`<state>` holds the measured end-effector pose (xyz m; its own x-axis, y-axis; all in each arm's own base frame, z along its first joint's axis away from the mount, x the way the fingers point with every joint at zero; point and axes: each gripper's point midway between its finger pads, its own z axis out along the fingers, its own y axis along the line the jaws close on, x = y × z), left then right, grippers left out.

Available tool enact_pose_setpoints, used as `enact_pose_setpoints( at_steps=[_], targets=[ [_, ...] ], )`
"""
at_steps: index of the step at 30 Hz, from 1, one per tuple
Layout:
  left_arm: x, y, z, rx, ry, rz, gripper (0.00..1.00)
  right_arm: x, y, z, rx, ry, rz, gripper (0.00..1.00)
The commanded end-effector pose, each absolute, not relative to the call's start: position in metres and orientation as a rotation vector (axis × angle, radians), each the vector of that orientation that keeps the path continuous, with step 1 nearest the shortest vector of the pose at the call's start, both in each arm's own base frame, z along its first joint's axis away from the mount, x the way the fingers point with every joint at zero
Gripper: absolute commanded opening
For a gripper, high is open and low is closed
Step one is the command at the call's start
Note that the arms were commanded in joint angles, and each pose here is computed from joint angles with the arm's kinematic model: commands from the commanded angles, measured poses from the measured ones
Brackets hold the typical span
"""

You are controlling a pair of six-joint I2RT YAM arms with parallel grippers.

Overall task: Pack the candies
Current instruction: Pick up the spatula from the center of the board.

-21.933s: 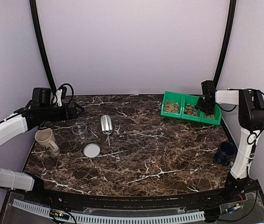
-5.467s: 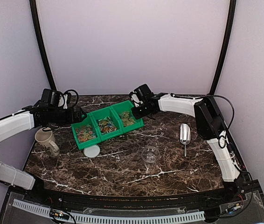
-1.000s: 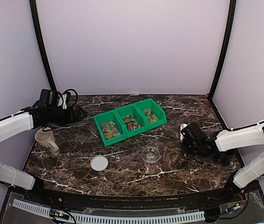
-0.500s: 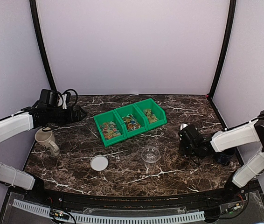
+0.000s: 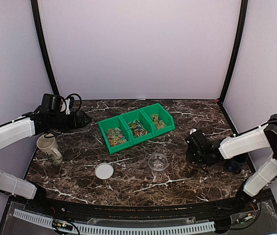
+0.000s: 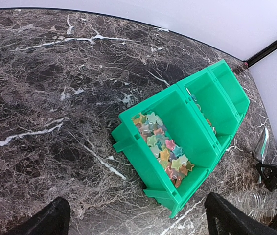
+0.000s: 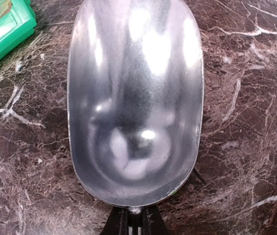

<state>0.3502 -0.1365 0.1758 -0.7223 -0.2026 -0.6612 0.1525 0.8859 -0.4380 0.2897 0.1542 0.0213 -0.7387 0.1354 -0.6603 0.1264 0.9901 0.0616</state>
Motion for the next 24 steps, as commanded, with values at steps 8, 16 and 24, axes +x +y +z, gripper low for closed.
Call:
enact_pose_setpoints(
  at_steps=[8, 16, 24],
  targets=[
    [0.345, -0.157, 0.183, 0.040, 2.270, -0.780, 0.96, 0.323, 0.200, 0.089, -0.143, 2.248, -0.063, 0.00],
    [0.339, -0.176, 0.186, 0.112, 2.261, -0.926, 0.95, 0.332, 0.256, 0.156, -0.541, 2.067, 0.101, 0.00],
    [0.332, -0.191, 0.189, 0.164, 2.249, -1.052, 0.93, 0.325, 0.317, 0.180, -0.929, 1.931, 0.092, 0.00]
  ],
)
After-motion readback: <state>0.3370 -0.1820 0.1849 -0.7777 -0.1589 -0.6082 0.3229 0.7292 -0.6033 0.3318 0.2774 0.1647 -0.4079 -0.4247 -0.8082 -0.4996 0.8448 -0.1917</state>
